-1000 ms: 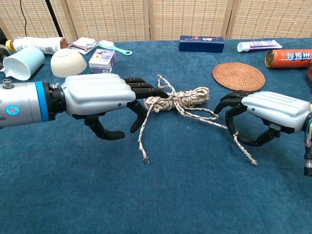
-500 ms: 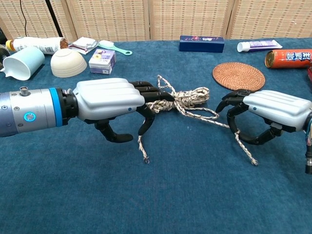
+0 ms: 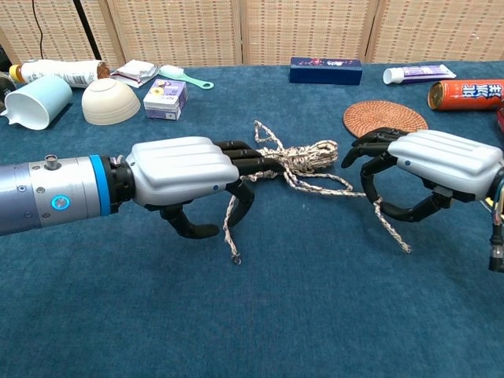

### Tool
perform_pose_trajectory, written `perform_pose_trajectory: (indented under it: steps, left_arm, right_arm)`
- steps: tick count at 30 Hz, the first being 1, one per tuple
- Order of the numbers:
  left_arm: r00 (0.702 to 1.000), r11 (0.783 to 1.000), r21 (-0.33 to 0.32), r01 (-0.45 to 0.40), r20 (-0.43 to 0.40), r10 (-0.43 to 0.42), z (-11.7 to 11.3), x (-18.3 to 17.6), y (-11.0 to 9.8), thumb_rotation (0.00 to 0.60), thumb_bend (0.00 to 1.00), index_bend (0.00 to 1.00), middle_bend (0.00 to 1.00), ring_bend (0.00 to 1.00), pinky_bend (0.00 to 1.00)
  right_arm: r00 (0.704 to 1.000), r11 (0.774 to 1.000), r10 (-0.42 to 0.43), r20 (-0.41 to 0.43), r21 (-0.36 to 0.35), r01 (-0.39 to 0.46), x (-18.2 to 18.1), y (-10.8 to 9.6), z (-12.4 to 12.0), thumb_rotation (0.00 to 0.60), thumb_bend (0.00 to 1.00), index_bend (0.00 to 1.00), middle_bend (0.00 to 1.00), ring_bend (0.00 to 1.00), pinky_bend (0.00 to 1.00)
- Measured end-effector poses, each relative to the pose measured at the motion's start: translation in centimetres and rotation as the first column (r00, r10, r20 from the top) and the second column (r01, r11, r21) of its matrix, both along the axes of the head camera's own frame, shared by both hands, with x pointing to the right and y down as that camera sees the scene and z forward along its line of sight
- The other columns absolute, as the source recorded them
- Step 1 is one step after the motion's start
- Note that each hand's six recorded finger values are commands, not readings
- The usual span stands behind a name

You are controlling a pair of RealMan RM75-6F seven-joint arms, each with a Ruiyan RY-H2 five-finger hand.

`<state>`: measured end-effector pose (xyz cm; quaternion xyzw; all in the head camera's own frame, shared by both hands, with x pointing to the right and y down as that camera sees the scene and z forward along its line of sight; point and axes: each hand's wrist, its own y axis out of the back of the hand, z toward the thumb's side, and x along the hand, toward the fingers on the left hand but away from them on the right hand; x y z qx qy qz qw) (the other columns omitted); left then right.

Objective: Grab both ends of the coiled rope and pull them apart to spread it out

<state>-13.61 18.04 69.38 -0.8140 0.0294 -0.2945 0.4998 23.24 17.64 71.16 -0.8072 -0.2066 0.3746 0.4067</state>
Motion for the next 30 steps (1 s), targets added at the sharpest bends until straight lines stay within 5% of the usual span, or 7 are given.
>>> perform_pose_trajectory:
  steps: [30]
  left_arm:
    - [0.999,1.0,-0.015,-0.011,0.052,0.011,1.9,0.3,0.7,0.6,0.35,0.48,0.0,0.0,0.0]
  right_arm:
    - [1.0,1.0,0.011,0.005,0.004,-0.011,0.0,-0.2,-0.2,0.6,0.51,0.61,0.21,0.1,0.0]
